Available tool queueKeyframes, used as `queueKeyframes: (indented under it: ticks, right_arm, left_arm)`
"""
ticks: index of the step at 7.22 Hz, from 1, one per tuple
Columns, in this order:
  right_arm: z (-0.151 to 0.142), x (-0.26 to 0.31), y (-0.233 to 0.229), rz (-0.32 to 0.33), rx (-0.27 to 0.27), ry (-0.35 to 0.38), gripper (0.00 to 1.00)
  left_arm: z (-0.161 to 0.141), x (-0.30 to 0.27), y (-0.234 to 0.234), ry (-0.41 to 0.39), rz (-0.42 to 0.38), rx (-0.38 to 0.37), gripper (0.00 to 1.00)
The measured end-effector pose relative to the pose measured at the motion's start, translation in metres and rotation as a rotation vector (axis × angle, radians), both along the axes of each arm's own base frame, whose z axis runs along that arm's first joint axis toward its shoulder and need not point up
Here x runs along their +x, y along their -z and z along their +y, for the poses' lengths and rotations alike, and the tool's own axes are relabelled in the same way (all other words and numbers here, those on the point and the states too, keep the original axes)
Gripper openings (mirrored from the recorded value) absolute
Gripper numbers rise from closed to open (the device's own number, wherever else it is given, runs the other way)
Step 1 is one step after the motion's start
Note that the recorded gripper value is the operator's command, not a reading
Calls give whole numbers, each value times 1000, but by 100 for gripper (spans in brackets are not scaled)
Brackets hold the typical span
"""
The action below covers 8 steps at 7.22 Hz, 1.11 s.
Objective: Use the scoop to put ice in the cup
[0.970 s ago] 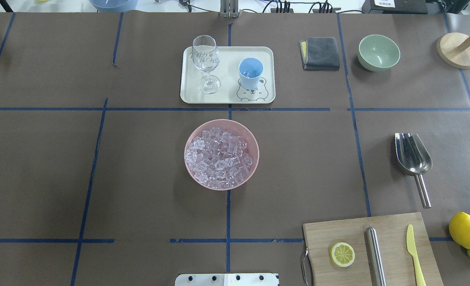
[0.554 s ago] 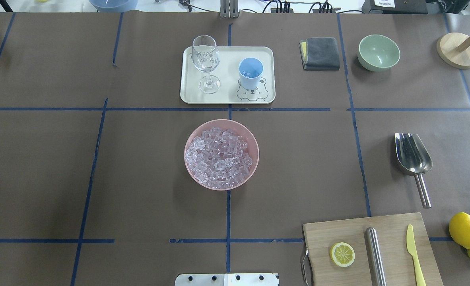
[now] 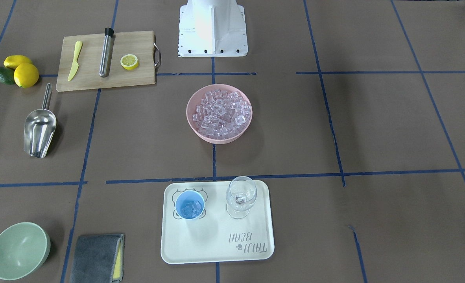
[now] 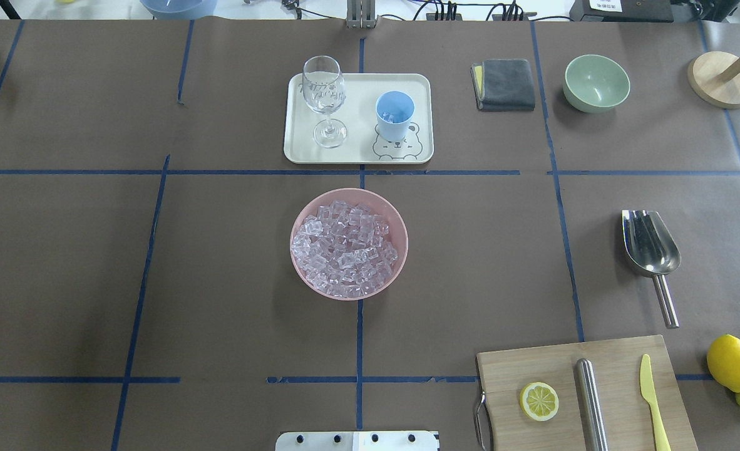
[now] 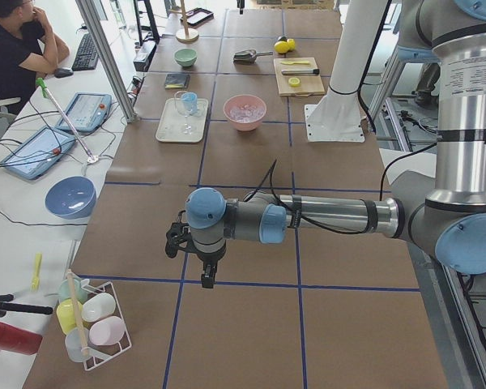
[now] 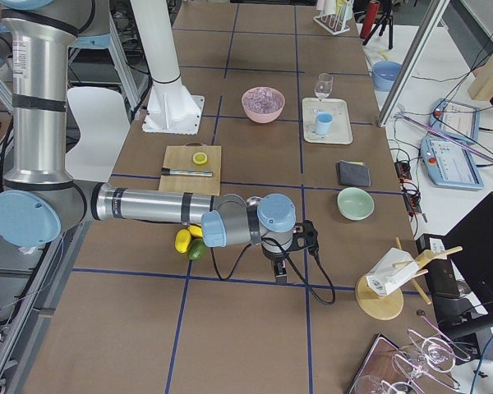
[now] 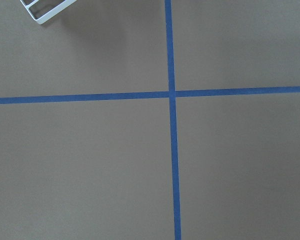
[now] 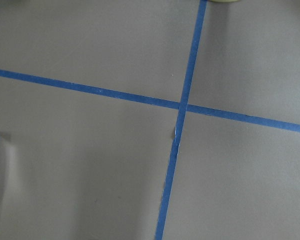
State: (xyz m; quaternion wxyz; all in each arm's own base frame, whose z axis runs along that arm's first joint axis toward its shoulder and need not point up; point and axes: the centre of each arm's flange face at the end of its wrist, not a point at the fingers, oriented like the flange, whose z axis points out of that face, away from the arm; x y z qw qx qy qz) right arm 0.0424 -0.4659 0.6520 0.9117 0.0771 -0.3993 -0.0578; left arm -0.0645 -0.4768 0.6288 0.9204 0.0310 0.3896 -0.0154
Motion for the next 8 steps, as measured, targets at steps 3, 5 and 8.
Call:
queueKeyframes:
  ticks: [3, 5, 8]
  right_arm:
    - [3, 8, -7, -59, -35, -23, 100]
    - [6, 11, -14, -64, -52, -29, 100]
    - [0, 24, -15, -71, -91, -89, 100]
  left_arm:
    - [-3, -1, -5, 18, 1, -25, 100]
    - [-3, -1, -7, 16, -4, -24, 100]
    - [-2, -1, -8, 15, -6, -25, 100]
